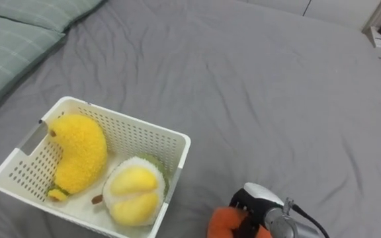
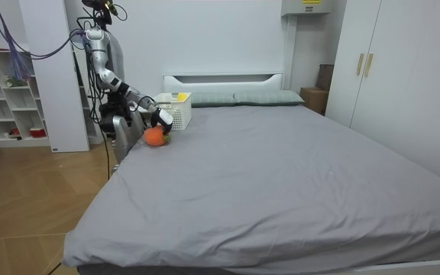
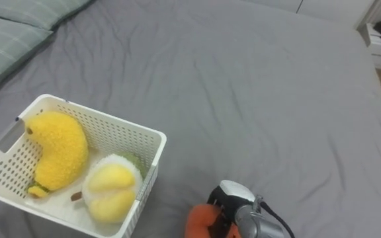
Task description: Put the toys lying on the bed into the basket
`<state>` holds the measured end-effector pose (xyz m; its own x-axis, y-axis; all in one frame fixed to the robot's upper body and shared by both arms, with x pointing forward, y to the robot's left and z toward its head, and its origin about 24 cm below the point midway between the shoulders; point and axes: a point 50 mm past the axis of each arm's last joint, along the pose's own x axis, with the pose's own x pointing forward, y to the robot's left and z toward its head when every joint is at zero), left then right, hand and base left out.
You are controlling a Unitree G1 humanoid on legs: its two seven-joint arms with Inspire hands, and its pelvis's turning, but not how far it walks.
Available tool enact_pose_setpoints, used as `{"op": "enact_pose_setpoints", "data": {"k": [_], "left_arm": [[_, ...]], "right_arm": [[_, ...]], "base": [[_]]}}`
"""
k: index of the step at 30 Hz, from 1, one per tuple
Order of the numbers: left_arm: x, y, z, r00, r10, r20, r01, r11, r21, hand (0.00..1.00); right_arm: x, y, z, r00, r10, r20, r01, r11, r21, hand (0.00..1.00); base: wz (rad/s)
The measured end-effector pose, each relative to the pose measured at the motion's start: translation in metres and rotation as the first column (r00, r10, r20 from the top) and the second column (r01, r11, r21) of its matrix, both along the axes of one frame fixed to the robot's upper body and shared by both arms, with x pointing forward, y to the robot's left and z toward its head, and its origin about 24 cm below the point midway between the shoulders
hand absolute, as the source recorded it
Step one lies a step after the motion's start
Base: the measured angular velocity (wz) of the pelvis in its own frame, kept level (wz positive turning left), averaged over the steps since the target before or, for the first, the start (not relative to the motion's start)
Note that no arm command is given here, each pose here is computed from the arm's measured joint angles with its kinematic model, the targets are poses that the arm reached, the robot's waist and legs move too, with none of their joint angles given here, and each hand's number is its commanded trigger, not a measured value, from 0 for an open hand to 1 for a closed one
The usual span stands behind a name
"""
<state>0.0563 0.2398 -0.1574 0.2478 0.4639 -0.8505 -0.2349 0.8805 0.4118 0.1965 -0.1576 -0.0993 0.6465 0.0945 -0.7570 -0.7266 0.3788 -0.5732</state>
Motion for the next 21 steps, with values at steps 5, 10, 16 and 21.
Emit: {"op": "enact_pose_setpoints", "data": {"k": [5,10,16,21], "left_arm": [[-0.002,0.000,0.000,1.000,0.002,-0.003,-0.002,1.000,0.000,0.00],[-0.002,0.000,-0.001,1.000,0.005,-0.006,-0.005,1.000,-0.001,0.00],[-0.005,0.003,-0.001,1.000,0.029,-0.006,-0.029,1.000,-0.010,0.00],[-0.010,0.014,0.001,0.998,0.059,-0.009,-0.059,0.998,0.011,0.00]], "right_arm": [[-0.002,0.000,-0.001,1.000,-0.001,0.003,0.001,1.000,0.003,1.00],[-0.001,-0.001,0.000,1.000,-0.008,0.010,0.007,1.000,0.014,1.00],[0.017,-0.013,0.023,0.991,-0.066,0.121,0.060,0.997,0.052,1.00],[0.046,-0.038,0.077,0.922,-0.109,0.370,0.097,0.994,0.051,1.00]], "base": [[0.00],[0.00],[-0.01],[-0.06]]}}
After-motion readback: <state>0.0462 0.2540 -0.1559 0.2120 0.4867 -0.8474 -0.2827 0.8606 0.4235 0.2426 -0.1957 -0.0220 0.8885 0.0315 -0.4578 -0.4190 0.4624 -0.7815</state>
